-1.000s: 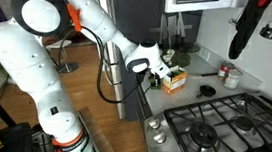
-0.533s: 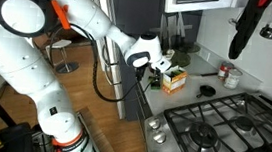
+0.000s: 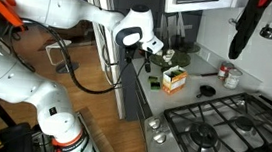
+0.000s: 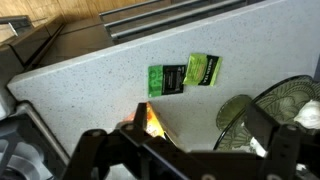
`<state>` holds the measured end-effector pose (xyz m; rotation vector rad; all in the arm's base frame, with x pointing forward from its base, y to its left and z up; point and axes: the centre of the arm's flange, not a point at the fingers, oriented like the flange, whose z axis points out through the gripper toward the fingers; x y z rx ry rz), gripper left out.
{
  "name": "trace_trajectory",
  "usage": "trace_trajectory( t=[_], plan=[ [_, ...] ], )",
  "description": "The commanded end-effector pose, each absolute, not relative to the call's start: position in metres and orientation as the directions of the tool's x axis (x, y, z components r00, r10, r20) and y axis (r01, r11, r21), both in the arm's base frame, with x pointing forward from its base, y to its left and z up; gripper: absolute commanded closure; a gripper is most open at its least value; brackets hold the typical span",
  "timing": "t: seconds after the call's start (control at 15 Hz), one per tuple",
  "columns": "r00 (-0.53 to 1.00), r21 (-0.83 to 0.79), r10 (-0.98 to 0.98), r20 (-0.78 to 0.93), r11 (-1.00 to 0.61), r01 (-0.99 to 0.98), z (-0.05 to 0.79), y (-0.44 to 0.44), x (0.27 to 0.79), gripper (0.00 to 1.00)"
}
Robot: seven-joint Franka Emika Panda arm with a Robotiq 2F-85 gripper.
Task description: Remove two sachets from the orange box
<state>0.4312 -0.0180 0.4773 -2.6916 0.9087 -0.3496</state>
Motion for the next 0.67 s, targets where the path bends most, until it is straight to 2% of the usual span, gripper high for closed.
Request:
trace_trajectory(
  t=[0.0, 0.6],
  plan=[
    [0.796, -0.279, -0.594, 0.114, -0.788, -0.548, 0.525, -0.003, 0.398, 0.00],
    [0.851, -0.231, -0.451, 0.269, -0.888, -0.398, 0.574, 0.026, 0.382, 0.00]
  ],
)
